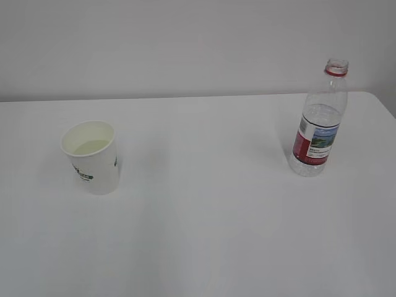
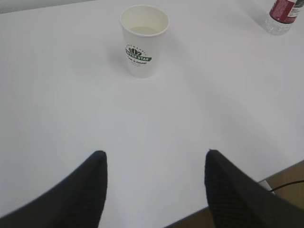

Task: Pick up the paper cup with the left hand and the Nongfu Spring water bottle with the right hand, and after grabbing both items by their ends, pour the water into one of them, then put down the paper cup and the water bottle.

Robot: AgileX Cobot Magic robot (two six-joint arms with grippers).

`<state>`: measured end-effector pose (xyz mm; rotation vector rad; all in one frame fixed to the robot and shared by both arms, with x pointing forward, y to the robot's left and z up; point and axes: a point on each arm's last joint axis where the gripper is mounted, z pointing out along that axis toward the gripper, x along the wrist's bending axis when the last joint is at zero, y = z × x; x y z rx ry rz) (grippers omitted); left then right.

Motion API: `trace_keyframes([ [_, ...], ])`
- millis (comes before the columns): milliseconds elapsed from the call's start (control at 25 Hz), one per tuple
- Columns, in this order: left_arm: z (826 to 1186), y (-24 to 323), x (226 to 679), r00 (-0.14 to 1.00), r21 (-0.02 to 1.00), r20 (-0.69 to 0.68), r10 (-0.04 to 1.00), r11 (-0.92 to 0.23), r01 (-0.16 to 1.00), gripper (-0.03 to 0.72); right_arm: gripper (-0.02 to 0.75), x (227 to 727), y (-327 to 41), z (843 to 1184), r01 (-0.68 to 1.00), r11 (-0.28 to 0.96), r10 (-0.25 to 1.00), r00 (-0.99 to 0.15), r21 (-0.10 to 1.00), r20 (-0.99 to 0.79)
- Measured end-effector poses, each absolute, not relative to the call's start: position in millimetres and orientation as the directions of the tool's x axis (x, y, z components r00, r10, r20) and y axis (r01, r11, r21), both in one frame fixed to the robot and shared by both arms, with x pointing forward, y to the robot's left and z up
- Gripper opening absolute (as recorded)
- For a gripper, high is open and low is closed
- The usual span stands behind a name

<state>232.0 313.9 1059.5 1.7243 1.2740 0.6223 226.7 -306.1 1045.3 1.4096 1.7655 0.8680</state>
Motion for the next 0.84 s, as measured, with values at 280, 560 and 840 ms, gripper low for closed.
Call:
trace_keyframes([
  [280,1057.2,312.4,234.5,0.351,0.870,-0.103,0.931,-0.087,0.485,0.461,0.501,228.4,-306.5,1044.1,0.503,0.185,0.981,-0.152,0.844,-0.124],
  [560,1057.3,312.4,234.6,0.350,0.871,-0.105,0.931,-0.084,0.484,0.461,0.501,228.4,-306.5,1044.2,0.502,0.184,0.981,-0.152,0.845,-0.124],
  [840,1057.3,312.4,234.6,0.350,0.871,-0.105,0.931,-0.084,0.484,0.461,0.501,228.4,-306.5,1044.2,0.502,0.184,0.981,-0.152,0.845,-0.124],
])
